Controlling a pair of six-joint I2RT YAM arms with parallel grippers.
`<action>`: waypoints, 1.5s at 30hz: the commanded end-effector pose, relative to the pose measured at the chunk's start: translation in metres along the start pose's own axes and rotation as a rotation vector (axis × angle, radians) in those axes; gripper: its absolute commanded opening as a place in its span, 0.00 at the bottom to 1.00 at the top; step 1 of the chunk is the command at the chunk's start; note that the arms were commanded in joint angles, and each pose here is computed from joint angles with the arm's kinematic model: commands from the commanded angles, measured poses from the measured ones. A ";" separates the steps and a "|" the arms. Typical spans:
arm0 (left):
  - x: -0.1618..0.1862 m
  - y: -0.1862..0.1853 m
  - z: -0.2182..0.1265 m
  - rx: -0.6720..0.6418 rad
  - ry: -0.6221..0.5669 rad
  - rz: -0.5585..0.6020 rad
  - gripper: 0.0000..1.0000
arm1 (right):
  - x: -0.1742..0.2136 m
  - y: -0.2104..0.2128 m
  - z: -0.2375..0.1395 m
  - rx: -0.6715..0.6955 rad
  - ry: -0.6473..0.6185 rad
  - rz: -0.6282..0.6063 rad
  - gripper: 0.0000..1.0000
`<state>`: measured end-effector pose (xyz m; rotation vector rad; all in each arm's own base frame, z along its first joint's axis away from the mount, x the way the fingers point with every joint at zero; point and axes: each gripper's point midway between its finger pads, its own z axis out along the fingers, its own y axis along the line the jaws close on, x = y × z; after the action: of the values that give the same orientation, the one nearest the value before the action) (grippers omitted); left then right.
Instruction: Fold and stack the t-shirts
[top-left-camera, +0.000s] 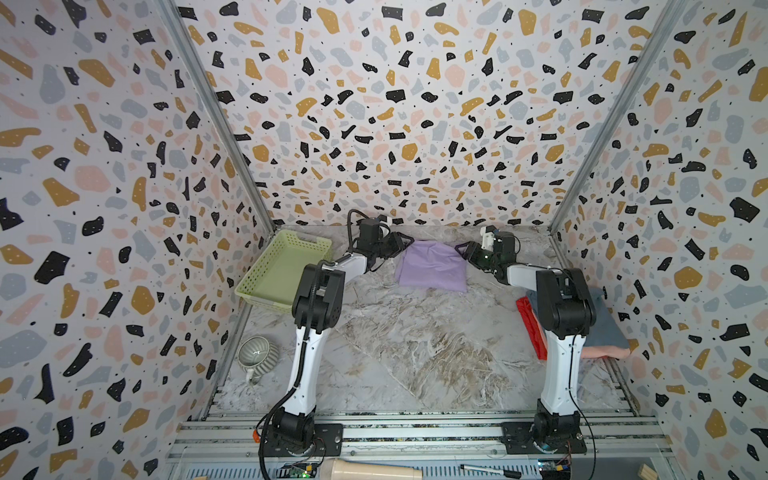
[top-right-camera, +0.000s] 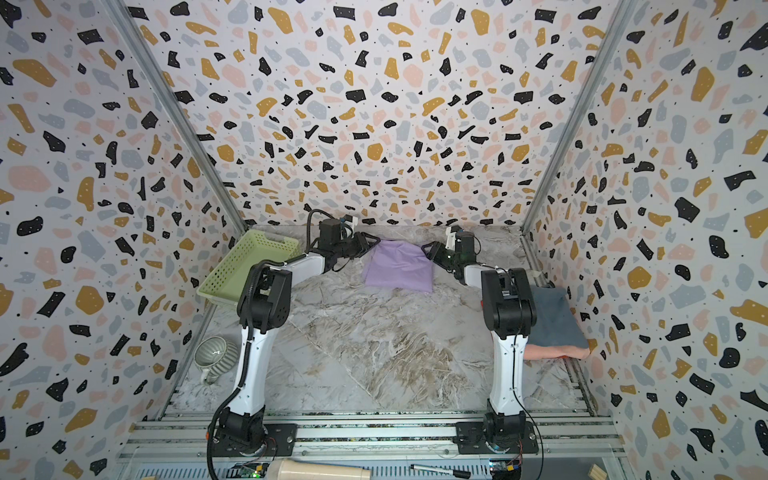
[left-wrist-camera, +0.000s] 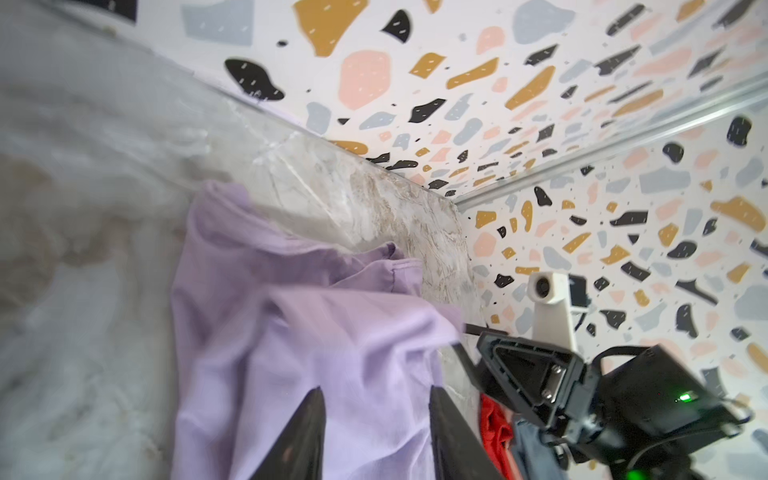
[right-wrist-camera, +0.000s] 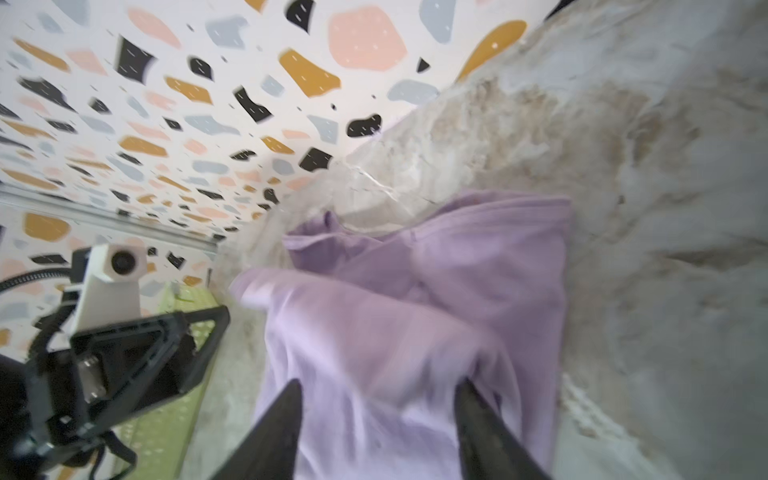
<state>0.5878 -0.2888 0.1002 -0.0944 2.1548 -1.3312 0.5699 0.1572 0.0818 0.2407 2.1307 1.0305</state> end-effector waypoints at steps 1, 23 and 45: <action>-0.039 -0.027 -0.008 0.106 -0.119 0.028 0.58 | -0.045 0.031 -0.012 -0.117 -0.137 -0.060 0.71; 0.080 0.031 -0.065 -0.427 0.139 0.263 0.62 | 0.085 0.004 -0.033 0.278 0.173 -0.262 0.73; 0.185 -0.039 -0.012 -0.171 0.238 0.106 0.04 | 0.071 0.016 -0.124 0.190 0.056 -0.017 0.88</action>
<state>0.4235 -0.3431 0.0325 0.1639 2.5074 -1.0118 0.4508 0.1181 0.0786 0.2198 2.3168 0.7155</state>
